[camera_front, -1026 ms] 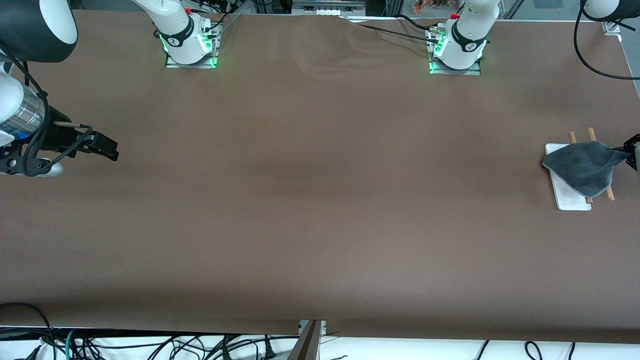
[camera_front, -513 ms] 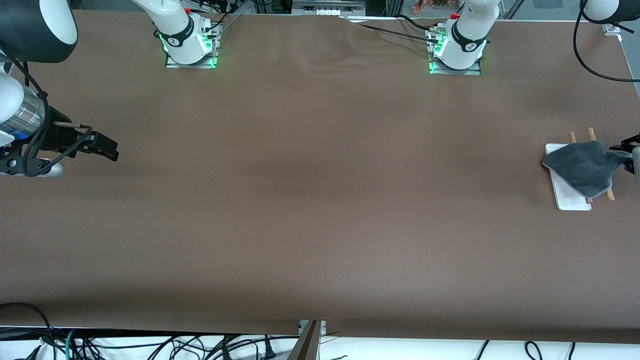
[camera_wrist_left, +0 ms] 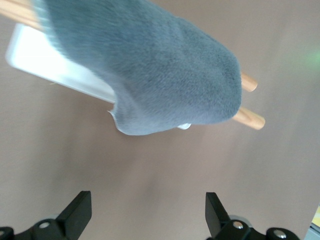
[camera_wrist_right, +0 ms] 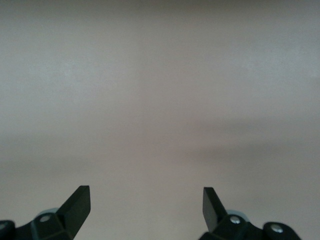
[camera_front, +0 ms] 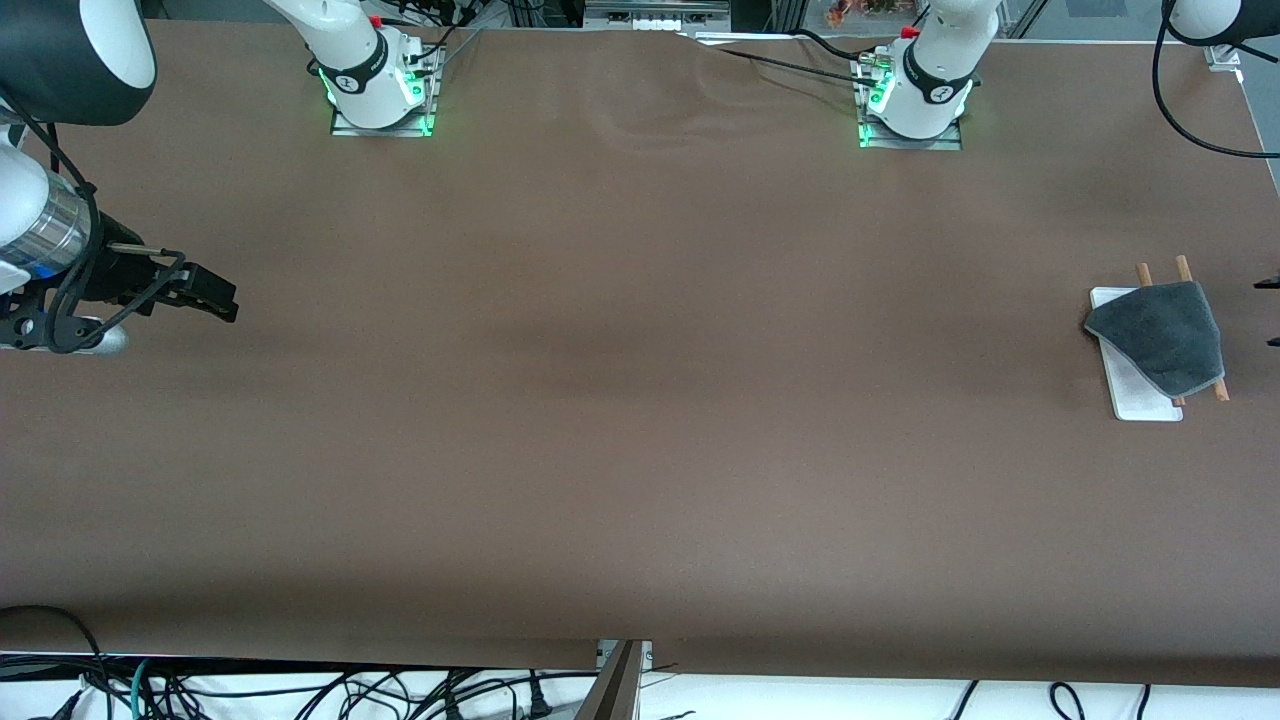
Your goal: Pass towel and hang on rack
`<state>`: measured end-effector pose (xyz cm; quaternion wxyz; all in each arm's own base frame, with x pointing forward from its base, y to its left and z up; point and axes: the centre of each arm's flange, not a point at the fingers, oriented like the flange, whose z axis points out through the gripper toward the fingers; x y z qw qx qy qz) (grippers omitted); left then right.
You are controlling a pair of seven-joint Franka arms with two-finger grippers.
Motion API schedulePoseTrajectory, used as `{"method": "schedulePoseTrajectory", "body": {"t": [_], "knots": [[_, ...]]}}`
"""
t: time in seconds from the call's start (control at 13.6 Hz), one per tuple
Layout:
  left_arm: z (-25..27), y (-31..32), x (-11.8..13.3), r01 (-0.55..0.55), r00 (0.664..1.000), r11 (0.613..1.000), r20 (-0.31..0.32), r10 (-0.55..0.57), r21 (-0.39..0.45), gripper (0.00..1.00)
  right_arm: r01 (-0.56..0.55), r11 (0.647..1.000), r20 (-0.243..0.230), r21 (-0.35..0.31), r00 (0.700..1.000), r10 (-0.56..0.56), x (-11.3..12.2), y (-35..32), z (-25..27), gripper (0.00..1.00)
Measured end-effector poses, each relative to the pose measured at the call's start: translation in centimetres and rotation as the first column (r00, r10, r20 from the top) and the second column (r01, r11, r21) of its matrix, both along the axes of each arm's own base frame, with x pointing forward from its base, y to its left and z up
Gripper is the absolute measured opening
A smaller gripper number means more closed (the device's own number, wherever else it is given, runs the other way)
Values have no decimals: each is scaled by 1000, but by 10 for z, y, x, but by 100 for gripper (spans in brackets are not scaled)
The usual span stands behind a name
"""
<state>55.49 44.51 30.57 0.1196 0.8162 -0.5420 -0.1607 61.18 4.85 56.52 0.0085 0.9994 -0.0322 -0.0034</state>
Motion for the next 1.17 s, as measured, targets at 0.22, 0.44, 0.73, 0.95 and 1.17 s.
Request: {"method": "schedulePoseTrajectory", "body": {"t": [0.22,0.44,0.73,0.95,1.17], "knots": [[63,-3,9,-63,993,997,107,58,42,100,0,1000,-1,1,1000,0,0,0,0,100],[121,-21,13,-204,960,978,204,192,42,100,0,1000,-1,1,1000,0,0,0,0,100],[160,-76,27,-375,911,927,191,365,18,100,0,1000,-1,1,1000,0,0,0,0,100],[186,-147,48,-489,863,872,157,480,24,100,0,1000,-1,2,1000,0,0,0,0,100],[215,-226,65,-600,794,796,176,582,75,100,0,1000,-2,3,1000,0,0,1,-1,100]]}}
